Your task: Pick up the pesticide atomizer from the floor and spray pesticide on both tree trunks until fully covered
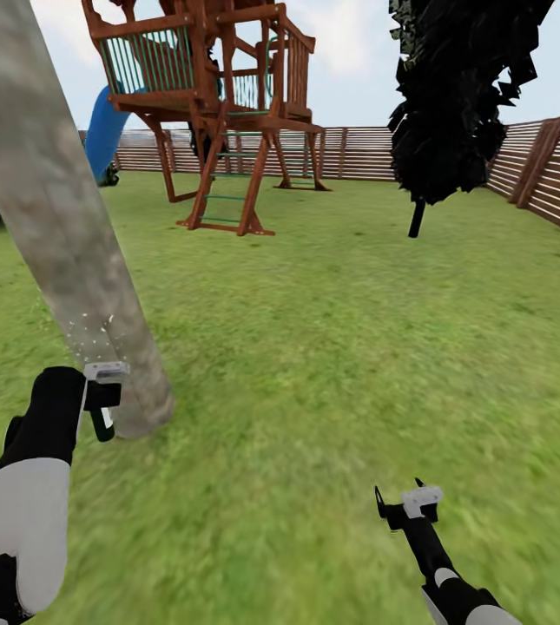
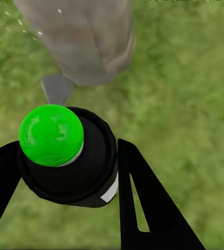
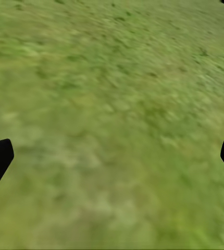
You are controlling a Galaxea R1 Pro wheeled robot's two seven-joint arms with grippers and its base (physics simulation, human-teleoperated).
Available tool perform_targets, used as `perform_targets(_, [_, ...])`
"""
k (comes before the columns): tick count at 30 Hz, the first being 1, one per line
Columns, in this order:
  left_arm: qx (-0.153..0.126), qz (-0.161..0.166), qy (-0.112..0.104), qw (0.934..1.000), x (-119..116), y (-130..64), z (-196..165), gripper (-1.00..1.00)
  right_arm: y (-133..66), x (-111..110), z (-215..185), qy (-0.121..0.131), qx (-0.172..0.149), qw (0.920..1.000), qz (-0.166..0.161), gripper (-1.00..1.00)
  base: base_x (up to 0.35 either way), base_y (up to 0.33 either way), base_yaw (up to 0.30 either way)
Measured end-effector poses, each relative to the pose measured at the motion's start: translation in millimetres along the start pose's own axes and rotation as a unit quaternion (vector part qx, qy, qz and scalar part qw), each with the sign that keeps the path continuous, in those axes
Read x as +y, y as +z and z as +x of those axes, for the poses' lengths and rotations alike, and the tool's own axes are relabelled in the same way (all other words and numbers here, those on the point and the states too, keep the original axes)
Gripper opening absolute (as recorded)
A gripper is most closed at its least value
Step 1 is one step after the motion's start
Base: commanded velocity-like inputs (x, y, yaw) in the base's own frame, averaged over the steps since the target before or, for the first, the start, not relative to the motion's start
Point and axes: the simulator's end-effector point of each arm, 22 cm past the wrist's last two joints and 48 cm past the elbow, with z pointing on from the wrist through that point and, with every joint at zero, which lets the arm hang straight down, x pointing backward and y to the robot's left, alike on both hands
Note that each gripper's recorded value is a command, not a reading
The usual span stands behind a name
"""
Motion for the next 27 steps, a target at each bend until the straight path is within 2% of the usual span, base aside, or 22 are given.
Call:
perform_targets(4, [0.029,-0.008,0.006,0.9995,6.7,12.2,40.1,-1.00,0.1,0.1,0.3,0.000,0.000,1.0000,0.000,1.00,0.109,-0.257,0.082])
perform_targets(6, [0.038,-0.013,-0.024,0.9989,24.3,17.1,59.7,-1.00,0.2,0.3,0.1,0.000,0.000,1.0000,0.000,1.00,0.090,-0.269,0.267])
perform_targets(8, [0.026,-0.011,-0.033,0.9990,28.1,18.7,59.3,-1.00,0.1,0.2,0.0,0.000,0.000,1.0000,0.000,1.00,0.166,-0.244,0.277])
perform_targets(14, [0.023,-0.011,-0.030,0.9992,25.1,19.3,58.5,-1.00,-0.1,0.1,-0.1,0.000,0.000,1.0000,0.000,1.00,0.265,-0.161,0.120])
perform_targets(15, [0.023,-0.032,-0.027,0.9989,34.4,18.9,58.9,-1.00,0.0,1.4,-0.3,-0.001,0.000,1.0000,-0.002,1.00,0.285,-0.137,0.001])
perform_targets(17, [0.023,-0.049,-0.030,0.9981,41.9,18.4,59.2,-1.00,-0.1,1.6,0.0,-0.001,0.000,1.0000,-0.003,1.00,0.285,-0.137,0.000])
perform_targets(20, [0.022,-0.051,-0.033,0.9979,43.4,18.3,59.2,-1.00,-0.9,-0.3,2.7,-0.003,0.003,1.0000,-0.005,1.00,0.285,-0.137,0.000])
perform_targets(21, [0.022,-0.052,-0.034,0.9979,43.5,18.3,59.3,-1.00,-1.8,5.3,4.7,-0.007,0.005,0.9996,-0.025,1.00,0.286,-0.137,0.000])
perform_targets(22, [0.022,-0.052,-0.034,0.9978,43.7,18.3,59.3,-1.00,-5.4,22.0,9.6,-0.014,0.009,0.9972,-0.073,1.00,0.286,-0.137,0.000])
perform_targets(23, [0.022,-0.052,-0.034,0.9978,43.5,18.3,59.3,-1.00,-13.7,48.6,14.9,-0.018,0.014,0.9891,-0.145,1.00,0.286,-0.137,0.000])
perform_targets(24, [0.025,-0.050,-0.033,0.9979,42.4,19.4,61.0,-1.00,-27.4,76.3,18.9,-0.019,0.019,0.9743,-0.224,1.00,0.285,-0.137,0.000])
perform_targets(26, [0.033,-0.047,-0.032,0.9978,39.1,23.0,67.3,-1.00,-35.0,86.1,20.9,-0.017,0.021,0.9662,-0.256,1.00,0.265,-0.157,0.000])
perform_targets(27, [0.034,-0.048,-0.031,0.9978,39.0,23.5,68.3,-1.00,-35.7,87.3,21.1,-0.016,0.021,0.9654,-0.259,1.00,0.086,-0.211,0.000])
